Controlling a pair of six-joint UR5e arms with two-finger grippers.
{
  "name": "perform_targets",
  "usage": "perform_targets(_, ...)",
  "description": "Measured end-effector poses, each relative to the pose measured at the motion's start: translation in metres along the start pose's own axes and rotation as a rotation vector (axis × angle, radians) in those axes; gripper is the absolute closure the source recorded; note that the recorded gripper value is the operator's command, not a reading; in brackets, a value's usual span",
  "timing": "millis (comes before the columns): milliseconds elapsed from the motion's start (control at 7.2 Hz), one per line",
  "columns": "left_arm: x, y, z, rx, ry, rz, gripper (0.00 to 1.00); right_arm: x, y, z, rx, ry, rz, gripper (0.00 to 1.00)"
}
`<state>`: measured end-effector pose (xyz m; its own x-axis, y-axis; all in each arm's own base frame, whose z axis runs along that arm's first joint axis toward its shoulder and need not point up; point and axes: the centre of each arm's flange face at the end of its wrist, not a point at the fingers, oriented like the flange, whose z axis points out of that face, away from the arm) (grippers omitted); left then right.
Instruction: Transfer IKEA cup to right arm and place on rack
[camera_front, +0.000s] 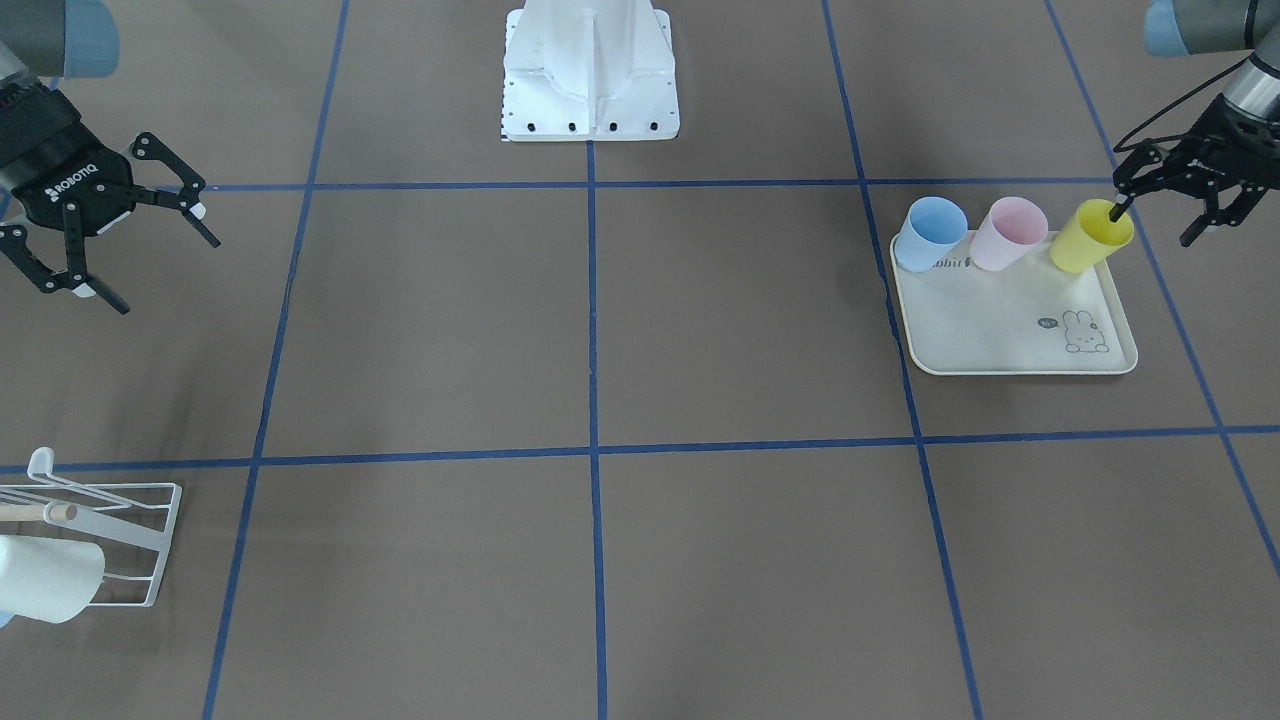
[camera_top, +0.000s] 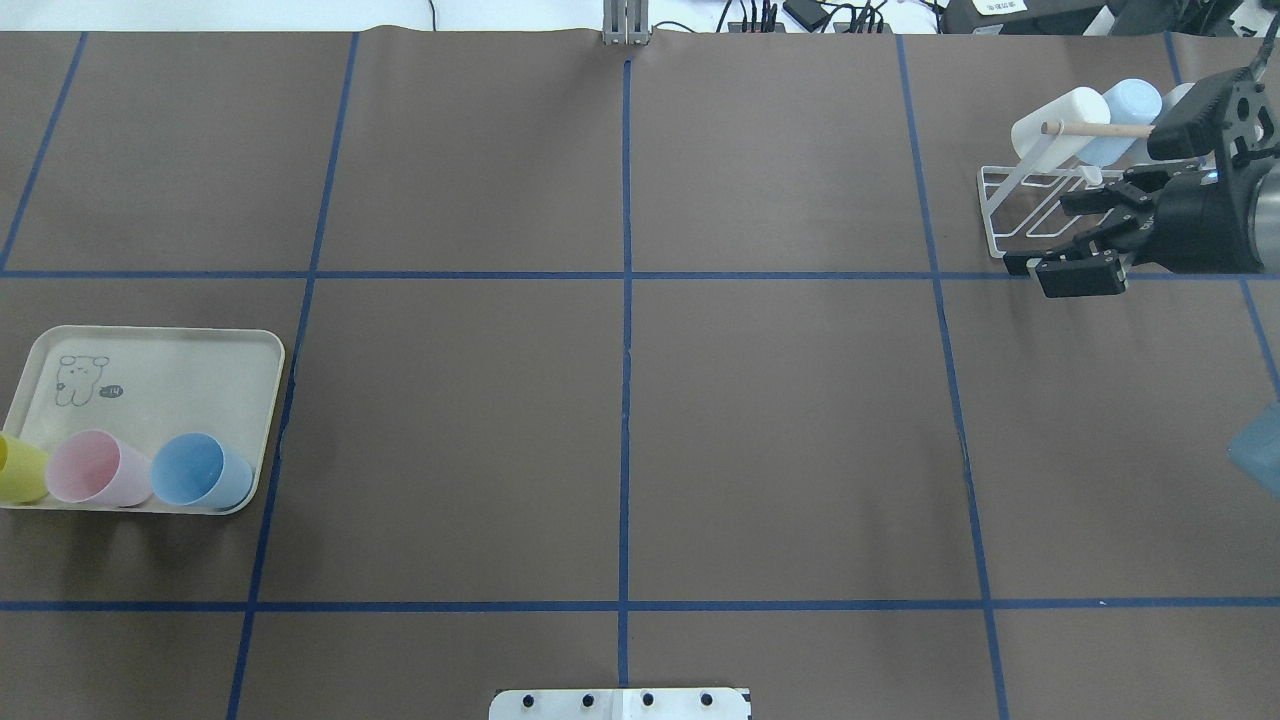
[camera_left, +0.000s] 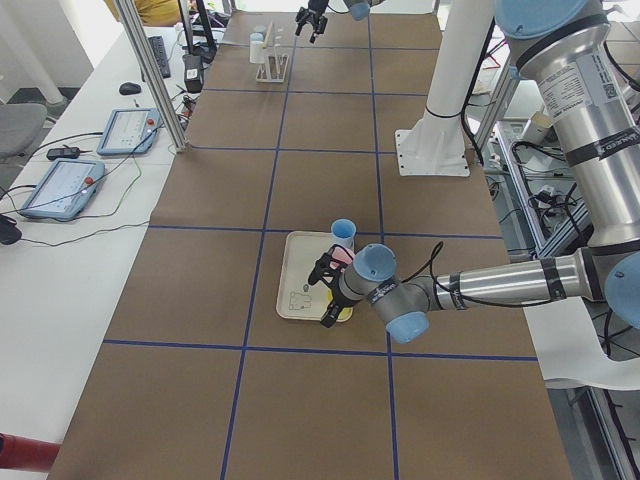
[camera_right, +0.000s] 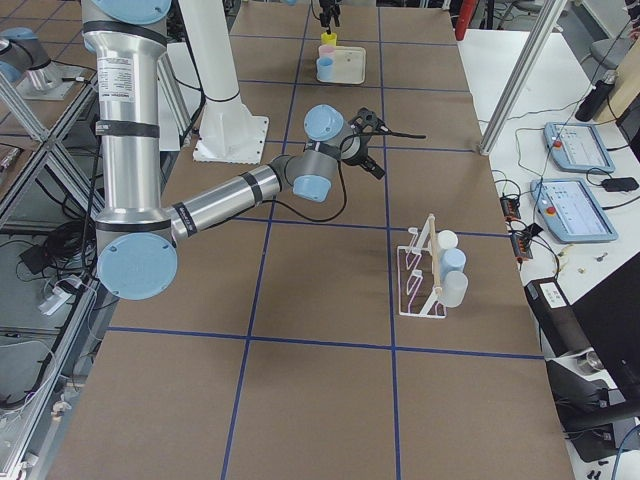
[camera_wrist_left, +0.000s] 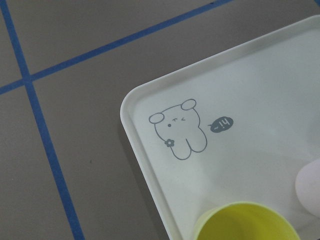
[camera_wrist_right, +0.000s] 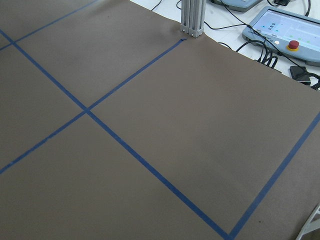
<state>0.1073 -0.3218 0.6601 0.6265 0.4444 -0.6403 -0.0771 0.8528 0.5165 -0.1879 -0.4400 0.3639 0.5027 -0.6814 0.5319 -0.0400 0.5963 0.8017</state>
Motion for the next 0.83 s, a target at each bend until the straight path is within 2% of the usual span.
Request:
perform_targets(278, 0.0082, 0.0026, 0.0055, -0.004, 0.024, -0.017, 0.94, -0.0001, -0.0002, 0.0000, 0.000, 0.000, 0.000, 0.00)
perform_targets(417, 0.0096, 0.0030, 0.0060, -0.002, 0.030, -0.019, 1.00, -0.0002, -0.0005, 0.0000, 0.001, 0.000, -0.001, 0.00)
perform_targets(834, 0.0102, 0.0000, 0.0023, 0.015, 0.032, -0.019, 1.00, -0.0031, -0.0035, 0.0001, 0.006, -0.012, -0.010, 0.00)
